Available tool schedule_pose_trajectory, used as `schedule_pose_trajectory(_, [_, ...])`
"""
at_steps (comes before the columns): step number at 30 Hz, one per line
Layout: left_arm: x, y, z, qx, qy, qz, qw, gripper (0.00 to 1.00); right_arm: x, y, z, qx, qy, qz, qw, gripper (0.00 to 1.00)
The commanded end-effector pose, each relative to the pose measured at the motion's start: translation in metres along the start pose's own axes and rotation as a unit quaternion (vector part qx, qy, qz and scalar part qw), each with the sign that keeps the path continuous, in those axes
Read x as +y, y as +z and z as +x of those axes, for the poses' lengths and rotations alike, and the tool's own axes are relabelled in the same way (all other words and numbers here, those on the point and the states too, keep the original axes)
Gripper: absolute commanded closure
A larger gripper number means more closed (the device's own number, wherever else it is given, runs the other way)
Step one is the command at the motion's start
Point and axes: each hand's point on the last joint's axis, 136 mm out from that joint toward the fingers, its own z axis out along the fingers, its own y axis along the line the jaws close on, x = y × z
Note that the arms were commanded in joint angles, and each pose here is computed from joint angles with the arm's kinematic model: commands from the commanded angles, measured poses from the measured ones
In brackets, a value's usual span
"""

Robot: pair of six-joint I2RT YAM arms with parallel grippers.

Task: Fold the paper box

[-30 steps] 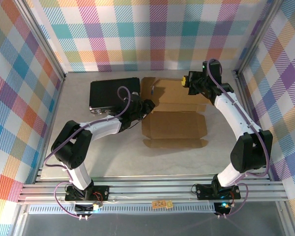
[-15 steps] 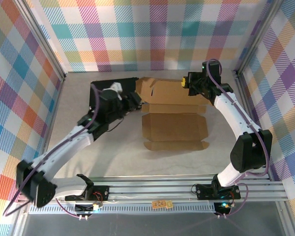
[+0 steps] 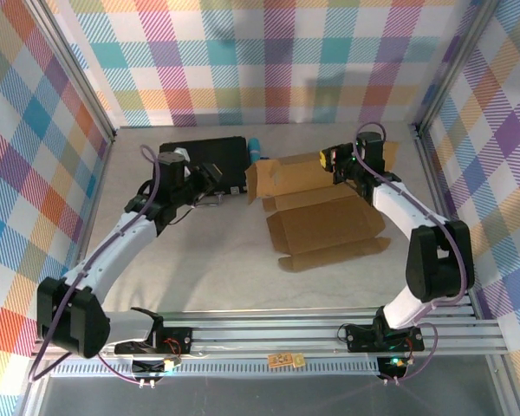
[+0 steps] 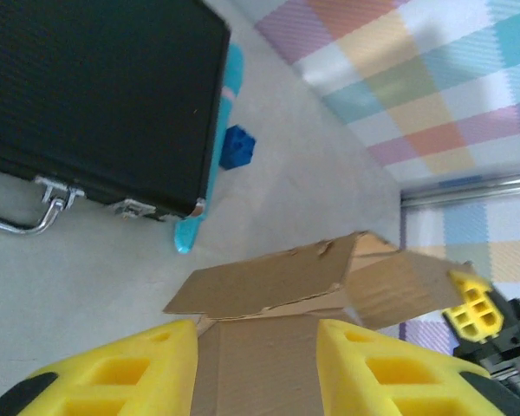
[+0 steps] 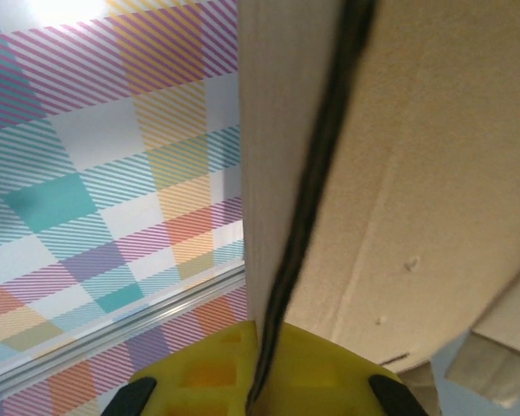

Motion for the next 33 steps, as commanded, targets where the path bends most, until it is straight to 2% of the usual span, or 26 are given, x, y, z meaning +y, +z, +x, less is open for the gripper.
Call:
schedule_pose_trajectory(1, [0.005,0.017,0.009,0.03,0.026,-0.002,0.999,0.62,0.042,-0.005,0.006,0.033,-0.059,-0.087,0.994,1.0])
schedule_pose_trajectory(5, [0.01,0.048,0.014,0.059,0.06,-0.007,0.996,0.69,0.028,-0.007,0.007,0.058,-0.078,-0.085,0.992,1.0])
schedule_pose_trajectory(12, [0.012,0.096,0.022,0.088,0.089,0.005,0.992,0.71,0.001,-0.001,0.009,0.089,-0.083,-0.088,0.989,1.0])
schedule_pose_trajectory(18, [-0.005,0.118,0.051,0.123,0.151,0.038,0.98,0.73,-0.003,0.004,0.008,0.092,-0.081,-0.08,0.989,1.0])
schedule_pose_trajectory(21, [0.0,0.114,0.053,0.115,0.168,0.013,0.979,0.73,-0.005,0.005,0.005,0.085,-0.077,-0.068,0.991,1.0])
schedule_pose_trajectory(24, [0.002,0.083,0.035,0.062,0.183,-0.023,0.981,0.54,-0.003,0.007,0.003,0.082,-0.075,-0.064,0.992,1.0])
schedule_pose_trajectory(27, [-0.014,0.045,0.022,0.025,0.203,-0.009,0.979,0.47,-0.001,0.008,0.002,0.081,-0.074,-0.061,0.992,1.0])
schedule_pose_trajectory(29, [-0.026,0.031,0.03,0.041,0.24,0.001,0.97,0.43,0.0,0.008,0.001,0.079,-0.071,-0.061,0.992,1.0])
schedule_pose_trajectory(33, [-0.031,0.032,0.057,0.102,0.31,-0.007,0.945,0.39,0.001,0.008,0.0,0.078,-0.068,-0.059,0.993,1.0])
